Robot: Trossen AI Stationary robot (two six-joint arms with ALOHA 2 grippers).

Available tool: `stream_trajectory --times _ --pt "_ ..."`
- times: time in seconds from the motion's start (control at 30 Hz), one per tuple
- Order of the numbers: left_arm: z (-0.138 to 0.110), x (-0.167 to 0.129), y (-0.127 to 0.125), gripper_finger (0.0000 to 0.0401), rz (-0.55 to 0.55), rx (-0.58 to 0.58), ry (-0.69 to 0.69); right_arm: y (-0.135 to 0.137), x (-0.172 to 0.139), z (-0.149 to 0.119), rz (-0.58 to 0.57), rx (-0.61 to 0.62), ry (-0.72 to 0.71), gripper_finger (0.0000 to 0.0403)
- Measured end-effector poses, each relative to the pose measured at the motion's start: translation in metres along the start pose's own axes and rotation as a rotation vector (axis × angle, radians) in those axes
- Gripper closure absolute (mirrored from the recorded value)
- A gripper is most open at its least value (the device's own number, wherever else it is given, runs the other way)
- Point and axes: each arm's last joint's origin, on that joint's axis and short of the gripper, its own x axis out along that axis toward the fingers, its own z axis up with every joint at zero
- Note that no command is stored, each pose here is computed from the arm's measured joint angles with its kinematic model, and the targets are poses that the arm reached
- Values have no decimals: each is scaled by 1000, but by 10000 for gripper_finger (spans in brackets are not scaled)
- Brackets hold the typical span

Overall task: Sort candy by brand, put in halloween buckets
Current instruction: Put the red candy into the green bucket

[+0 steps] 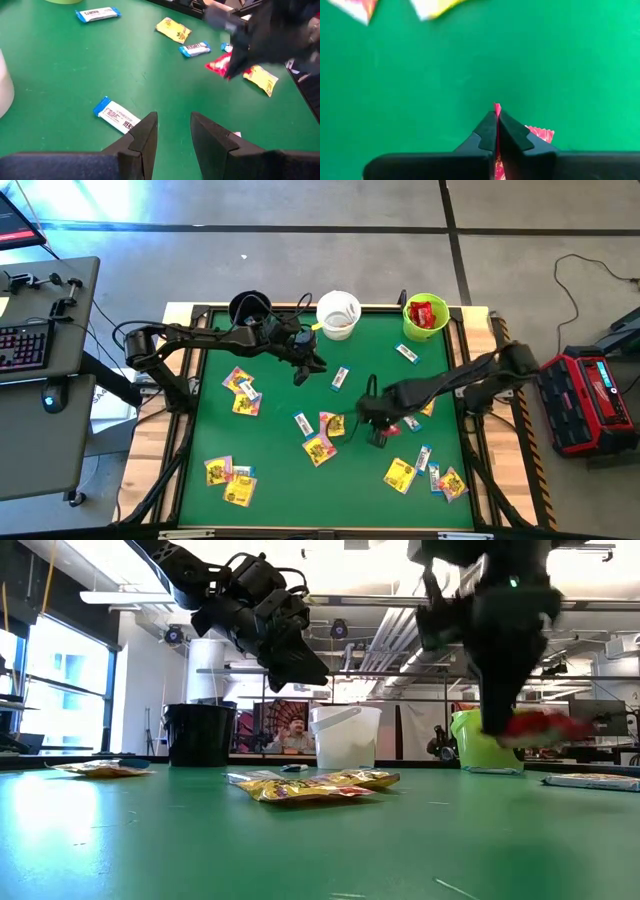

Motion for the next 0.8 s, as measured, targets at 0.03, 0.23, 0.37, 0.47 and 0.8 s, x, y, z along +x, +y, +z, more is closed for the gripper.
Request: stream_trajectory --times 0.03,0.23,0.37,0.47,0.8 --pt "0 0 0 293 1 0 0 -5 -9 0 0 28 -19 402" --pt "0 0 1 293 42 0 -3 -52 -63 1 -51 238 -177 403" --pt "1 0 2 293 61 3 -12 -97 -99 0 -108 419 -338 403" --pt "1 0 2 293 57 4 -13 -134 -115 -2 -194 541 -426 403" --pt "1 0 2 293 60 -36 -16 -236 -125 -7 -440 760 -439 403"
